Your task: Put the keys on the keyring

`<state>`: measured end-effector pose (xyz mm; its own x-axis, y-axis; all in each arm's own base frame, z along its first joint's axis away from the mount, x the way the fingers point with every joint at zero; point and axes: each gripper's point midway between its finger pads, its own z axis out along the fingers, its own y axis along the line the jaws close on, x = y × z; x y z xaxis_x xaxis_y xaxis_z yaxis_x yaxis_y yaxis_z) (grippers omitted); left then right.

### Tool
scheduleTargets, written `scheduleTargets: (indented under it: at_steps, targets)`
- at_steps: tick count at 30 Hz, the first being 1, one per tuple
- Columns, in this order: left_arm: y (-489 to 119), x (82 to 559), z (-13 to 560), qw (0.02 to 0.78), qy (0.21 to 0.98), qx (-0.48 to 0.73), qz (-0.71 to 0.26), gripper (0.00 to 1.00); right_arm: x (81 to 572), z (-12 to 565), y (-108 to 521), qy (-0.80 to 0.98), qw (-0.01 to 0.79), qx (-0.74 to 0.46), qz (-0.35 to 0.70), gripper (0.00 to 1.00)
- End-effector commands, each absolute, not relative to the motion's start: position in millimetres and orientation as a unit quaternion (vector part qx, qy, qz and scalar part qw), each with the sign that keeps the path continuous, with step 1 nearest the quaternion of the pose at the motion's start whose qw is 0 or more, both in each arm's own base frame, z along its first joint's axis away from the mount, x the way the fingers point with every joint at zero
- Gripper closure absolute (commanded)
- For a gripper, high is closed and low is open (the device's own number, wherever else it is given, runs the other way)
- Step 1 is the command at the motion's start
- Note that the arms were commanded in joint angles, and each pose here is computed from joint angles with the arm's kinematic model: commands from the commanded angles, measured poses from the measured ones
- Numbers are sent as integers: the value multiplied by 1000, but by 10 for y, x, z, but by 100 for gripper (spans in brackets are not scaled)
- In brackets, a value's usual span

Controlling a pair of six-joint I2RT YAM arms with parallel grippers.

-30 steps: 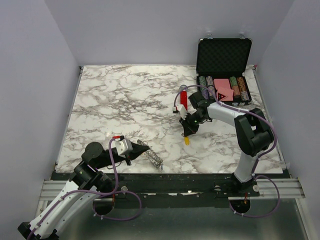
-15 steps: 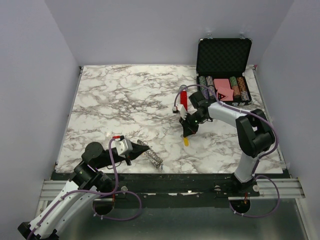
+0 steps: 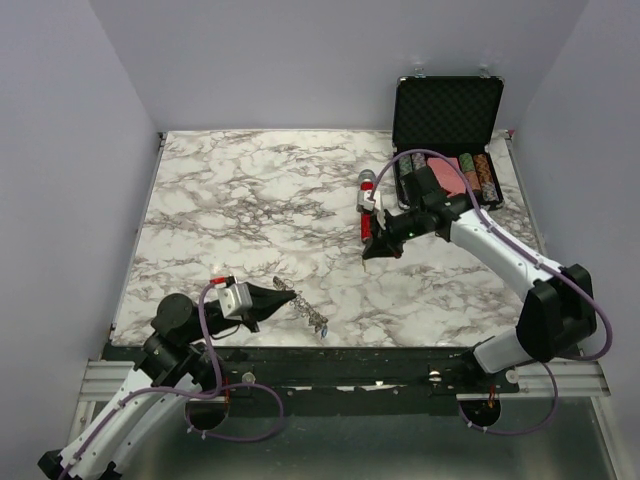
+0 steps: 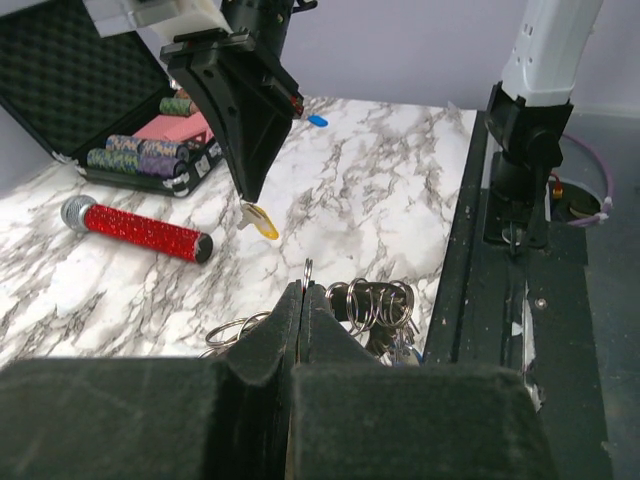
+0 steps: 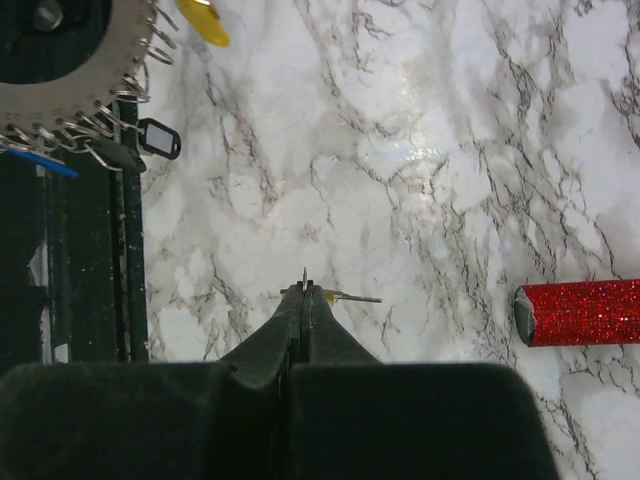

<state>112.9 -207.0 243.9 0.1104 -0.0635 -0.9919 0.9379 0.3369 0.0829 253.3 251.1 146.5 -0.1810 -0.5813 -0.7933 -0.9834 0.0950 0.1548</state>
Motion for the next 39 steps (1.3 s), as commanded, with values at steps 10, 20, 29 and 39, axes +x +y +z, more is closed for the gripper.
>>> scheduleTargets:
  at_steps: [10,20,29,39]
  targets:
    - [-1983,1054,2747,673,480,372,-422,100,2197,2327,2683,592,314,-588,453,100]
    - [-1967,1031,2785,680,472,369,-423,100,2153,2583,2728,573,324,-586,473,100]
    - [-1968,1017,2792,680,469,371,-425,100,2097,2598,2751,564,325,-576,495,100]
    - [-1978,1021,2786,678,469,370,-428,100,2022,2528,2746,555,322,-575,508,100]
